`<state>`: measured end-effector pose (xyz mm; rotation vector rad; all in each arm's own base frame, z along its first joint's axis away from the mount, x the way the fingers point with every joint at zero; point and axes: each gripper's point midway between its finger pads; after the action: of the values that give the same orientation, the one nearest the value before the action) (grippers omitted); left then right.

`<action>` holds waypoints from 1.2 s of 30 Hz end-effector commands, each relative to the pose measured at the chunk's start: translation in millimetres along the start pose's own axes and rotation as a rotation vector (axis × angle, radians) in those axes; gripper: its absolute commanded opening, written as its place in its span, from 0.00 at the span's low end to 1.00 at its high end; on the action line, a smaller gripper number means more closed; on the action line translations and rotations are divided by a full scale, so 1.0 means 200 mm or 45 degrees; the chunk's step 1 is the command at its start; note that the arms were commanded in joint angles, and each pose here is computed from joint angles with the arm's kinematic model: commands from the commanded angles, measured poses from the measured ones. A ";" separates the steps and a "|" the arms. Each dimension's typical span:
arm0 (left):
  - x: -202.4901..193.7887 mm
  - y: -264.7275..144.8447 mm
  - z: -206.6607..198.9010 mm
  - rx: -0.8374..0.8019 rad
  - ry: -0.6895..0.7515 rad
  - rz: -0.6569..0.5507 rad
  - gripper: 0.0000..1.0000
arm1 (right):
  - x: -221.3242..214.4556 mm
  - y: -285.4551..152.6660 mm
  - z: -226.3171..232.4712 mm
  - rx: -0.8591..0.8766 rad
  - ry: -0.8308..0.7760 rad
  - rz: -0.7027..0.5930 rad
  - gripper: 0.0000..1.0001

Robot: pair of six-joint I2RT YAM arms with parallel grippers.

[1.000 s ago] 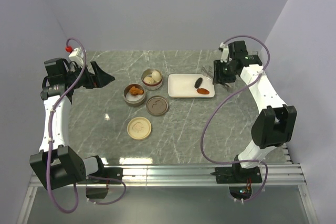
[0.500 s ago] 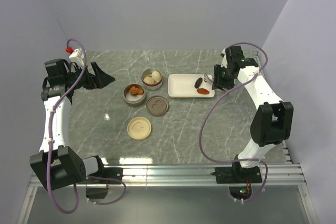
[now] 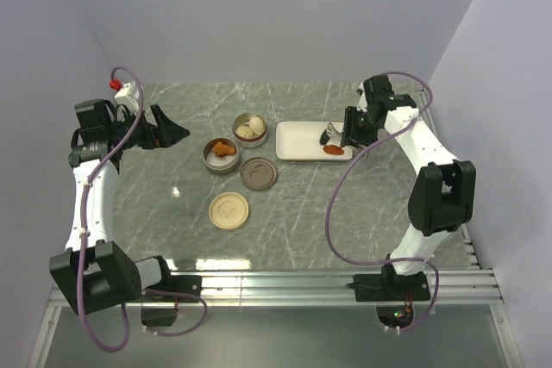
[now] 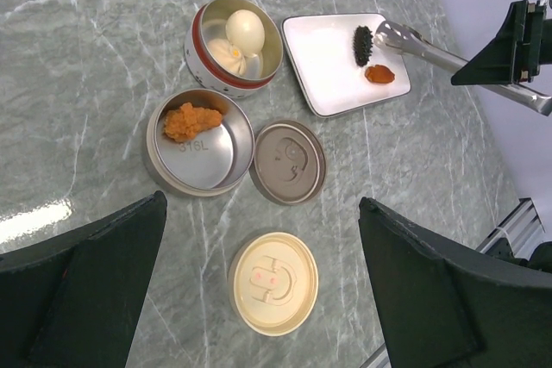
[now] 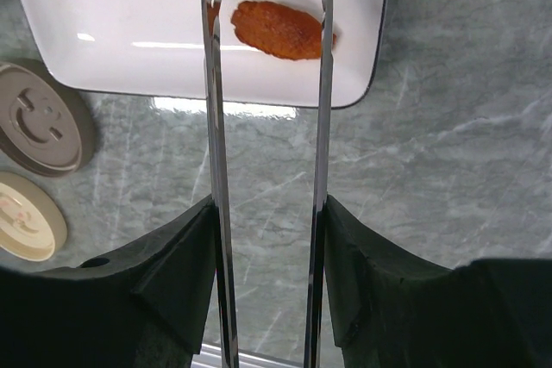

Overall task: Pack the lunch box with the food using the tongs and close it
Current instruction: Pick up the food using the clamp

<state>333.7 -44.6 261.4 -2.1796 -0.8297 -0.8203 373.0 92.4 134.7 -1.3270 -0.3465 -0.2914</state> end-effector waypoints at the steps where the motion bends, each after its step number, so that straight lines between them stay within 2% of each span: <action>1: 0.04 -0.03 -0.03 -0.021 0.071 -0.045 1.00 | 0.13 -0.03 0.06 0.027 -0.008 -0.097 0.55; 12: 0.04 -0.03 -0.04 -0.026 0.076 -0.040 0.99 | 0.13 0.05 0.08 -0.046 -0.022 -0.049 0.55; 31: 0.05 -0.03 -0.03 -0.022 0.068 -0.044 0.99 | 0.08 0.05 0.24 0.109 -0.135 0.002 0.43; 36: 0.06 -0.03 -0.04 -0.029 0.065 -0.045 1.00 | 0.06 0.07 0.23 0.093 -0.145 0.032 0.48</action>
<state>333.8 -42.0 260.0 -2.1709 -0.8311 -0.8236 380.8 133.1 125.3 -1.2958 -0.3895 -0.1884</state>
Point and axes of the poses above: each gripper's point midway between its finger pads, its own y axis out along the fingers, its own z axis along the line the jaws close on, x = y × z, and after that the axes turned 6 degrees about -y, right-handed
